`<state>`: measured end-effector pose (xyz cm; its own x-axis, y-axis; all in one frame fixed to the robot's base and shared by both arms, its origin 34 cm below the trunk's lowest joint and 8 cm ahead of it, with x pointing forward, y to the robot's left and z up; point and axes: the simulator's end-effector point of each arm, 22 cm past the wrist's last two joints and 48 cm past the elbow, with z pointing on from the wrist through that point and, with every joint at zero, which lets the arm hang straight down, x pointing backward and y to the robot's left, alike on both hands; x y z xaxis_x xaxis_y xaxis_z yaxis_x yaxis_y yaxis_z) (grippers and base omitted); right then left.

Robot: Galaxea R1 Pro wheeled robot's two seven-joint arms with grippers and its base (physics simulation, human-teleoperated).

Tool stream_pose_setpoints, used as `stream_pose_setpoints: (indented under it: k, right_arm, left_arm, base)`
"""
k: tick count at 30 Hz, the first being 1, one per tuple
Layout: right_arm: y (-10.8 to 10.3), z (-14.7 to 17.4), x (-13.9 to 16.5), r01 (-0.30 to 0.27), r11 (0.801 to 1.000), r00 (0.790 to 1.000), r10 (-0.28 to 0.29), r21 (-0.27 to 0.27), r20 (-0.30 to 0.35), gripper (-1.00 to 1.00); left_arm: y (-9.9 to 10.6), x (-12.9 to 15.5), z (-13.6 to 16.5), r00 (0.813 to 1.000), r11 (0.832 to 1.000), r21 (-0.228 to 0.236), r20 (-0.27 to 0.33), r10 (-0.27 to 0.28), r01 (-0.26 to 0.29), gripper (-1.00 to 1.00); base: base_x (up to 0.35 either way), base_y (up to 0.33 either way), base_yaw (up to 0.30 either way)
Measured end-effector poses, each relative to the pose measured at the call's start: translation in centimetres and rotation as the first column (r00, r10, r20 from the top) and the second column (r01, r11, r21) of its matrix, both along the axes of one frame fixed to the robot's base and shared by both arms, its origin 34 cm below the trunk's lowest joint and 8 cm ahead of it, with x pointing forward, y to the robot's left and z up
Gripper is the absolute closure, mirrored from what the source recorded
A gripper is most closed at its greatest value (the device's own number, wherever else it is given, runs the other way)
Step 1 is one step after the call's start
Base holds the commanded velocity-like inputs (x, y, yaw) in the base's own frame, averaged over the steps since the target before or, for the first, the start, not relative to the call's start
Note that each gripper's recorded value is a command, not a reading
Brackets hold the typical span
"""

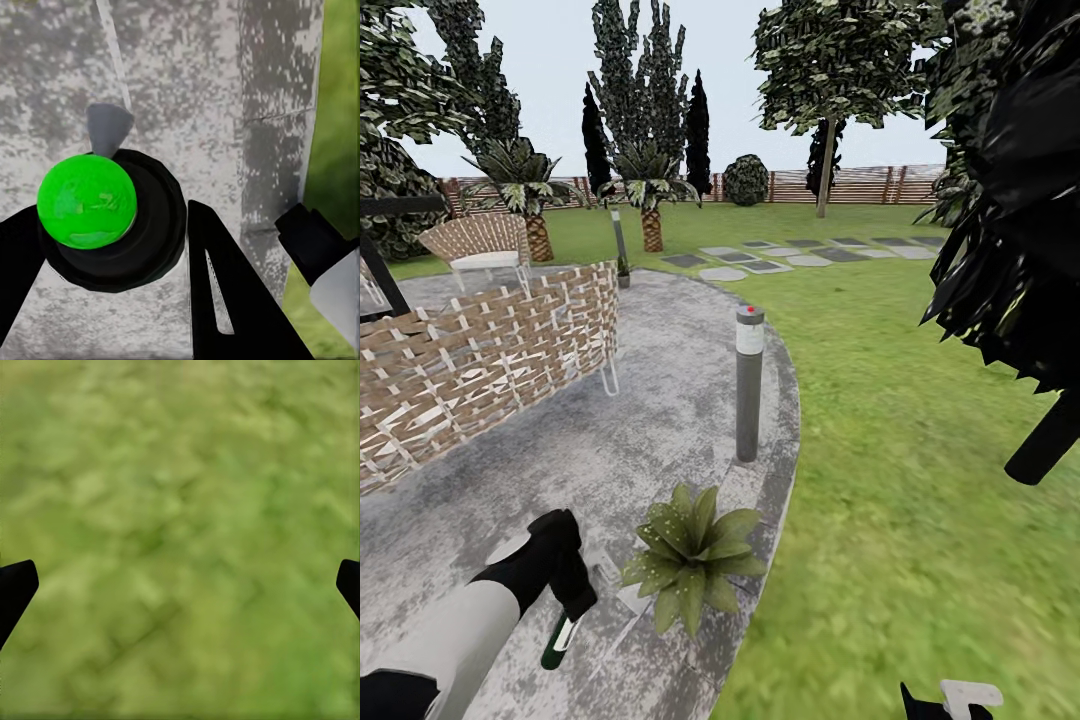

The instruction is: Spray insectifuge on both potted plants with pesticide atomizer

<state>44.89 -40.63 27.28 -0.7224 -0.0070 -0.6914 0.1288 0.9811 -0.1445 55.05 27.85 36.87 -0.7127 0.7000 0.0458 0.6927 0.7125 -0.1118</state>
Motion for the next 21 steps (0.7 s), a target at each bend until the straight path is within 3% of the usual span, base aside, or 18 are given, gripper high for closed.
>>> stream_pose_setpoints:
  k: [11, 16, 21]
  right_arm:
    - [0.01, 0.0, 0.01, 0.0, 1.0, 1.0, 0.0, 0.0, 0.0, -1.0]
    - [0.0, 0.01, 0.01, 0.0, 1.0, 1.0, 0.0, 0.0, 0.0, -1.0]
    - [-0.14, 0.04, 0.0, 0.001, 1.0, 1.0, -0.001, -0.002, 0.0, -1.0]
  left_arm:
    - [-0.77, -0.22, -0.19, 1.0, 1.0, -0.011, -0.003, -0.004, 0.004, 1.0]
    - [-1.03, -0.23, -0.2, 1.0, 1.0, -0.014, -0.003, -0.005, 0.005, 1.0]
    - [-1.04, -0.22, -0.21, 1.0, 1.0, -0.014, -0.002, -0.006, 0.006, 1.0]
  base:
    - [0.0, -0.005, 0.253]
    - [0.0, -0.224, 0.258]
    - [0.0, -0.27, 0.038]
